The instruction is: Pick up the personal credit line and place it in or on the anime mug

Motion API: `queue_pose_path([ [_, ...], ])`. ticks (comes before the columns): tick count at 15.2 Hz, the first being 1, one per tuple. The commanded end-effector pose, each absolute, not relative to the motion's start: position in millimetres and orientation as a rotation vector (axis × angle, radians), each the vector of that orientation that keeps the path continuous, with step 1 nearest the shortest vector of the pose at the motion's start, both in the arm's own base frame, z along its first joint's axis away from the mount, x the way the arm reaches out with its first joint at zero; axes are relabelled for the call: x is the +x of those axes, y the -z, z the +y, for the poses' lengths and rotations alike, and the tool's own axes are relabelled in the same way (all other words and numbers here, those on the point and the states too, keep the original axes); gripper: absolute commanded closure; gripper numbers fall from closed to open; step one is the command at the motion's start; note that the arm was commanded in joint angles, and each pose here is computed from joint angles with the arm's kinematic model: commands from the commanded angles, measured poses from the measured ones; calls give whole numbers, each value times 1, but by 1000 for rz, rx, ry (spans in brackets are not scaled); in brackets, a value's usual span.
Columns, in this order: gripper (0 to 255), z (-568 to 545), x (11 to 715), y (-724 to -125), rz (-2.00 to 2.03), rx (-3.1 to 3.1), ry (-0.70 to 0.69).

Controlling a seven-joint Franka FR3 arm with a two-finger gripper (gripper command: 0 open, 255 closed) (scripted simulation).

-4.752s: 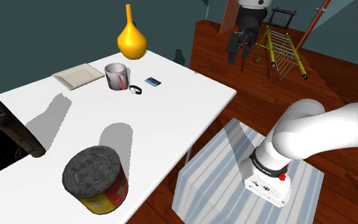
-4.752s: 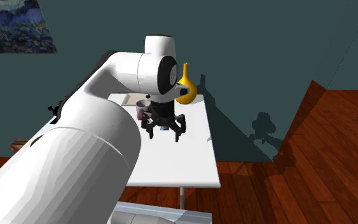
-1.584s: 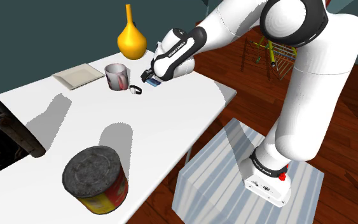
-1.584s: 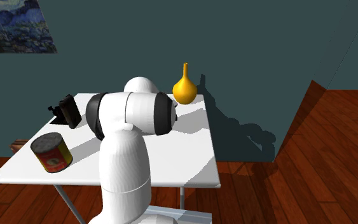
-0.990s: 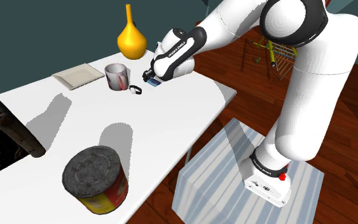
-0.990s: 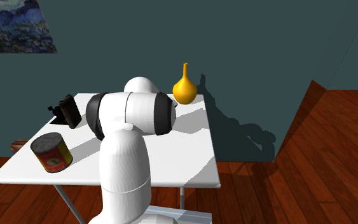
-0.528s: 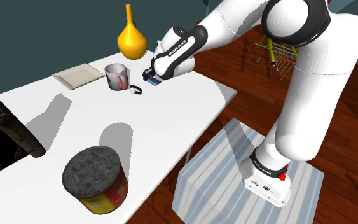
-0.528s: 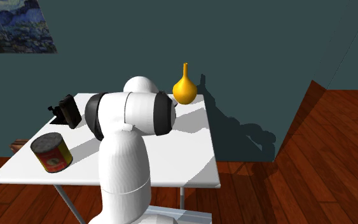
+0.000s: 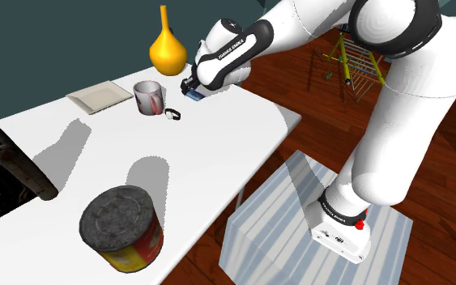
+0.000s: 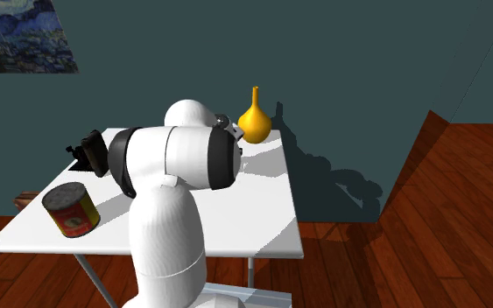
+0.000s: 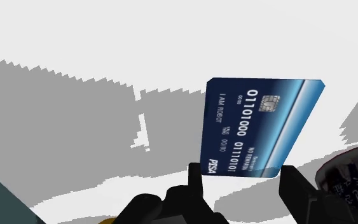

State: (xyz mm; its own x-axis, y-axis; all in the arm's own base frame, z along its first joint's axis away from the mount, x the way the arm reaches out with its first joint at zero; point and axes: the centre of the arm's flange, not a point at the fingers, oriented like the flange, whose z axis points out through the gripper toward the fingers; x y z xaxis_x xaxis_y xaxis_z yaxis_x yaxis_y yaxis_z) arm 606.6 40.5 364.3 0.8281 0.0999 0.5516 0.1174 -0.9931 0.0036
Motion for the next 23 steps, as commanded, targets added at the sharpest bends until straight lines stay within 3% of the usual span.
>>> queue_pose_path([
  [1, 255, 40, 607, -375, -177, -2975, 894],
  [23, 255, 40, 607, -488, -176, -2975, 894],
])
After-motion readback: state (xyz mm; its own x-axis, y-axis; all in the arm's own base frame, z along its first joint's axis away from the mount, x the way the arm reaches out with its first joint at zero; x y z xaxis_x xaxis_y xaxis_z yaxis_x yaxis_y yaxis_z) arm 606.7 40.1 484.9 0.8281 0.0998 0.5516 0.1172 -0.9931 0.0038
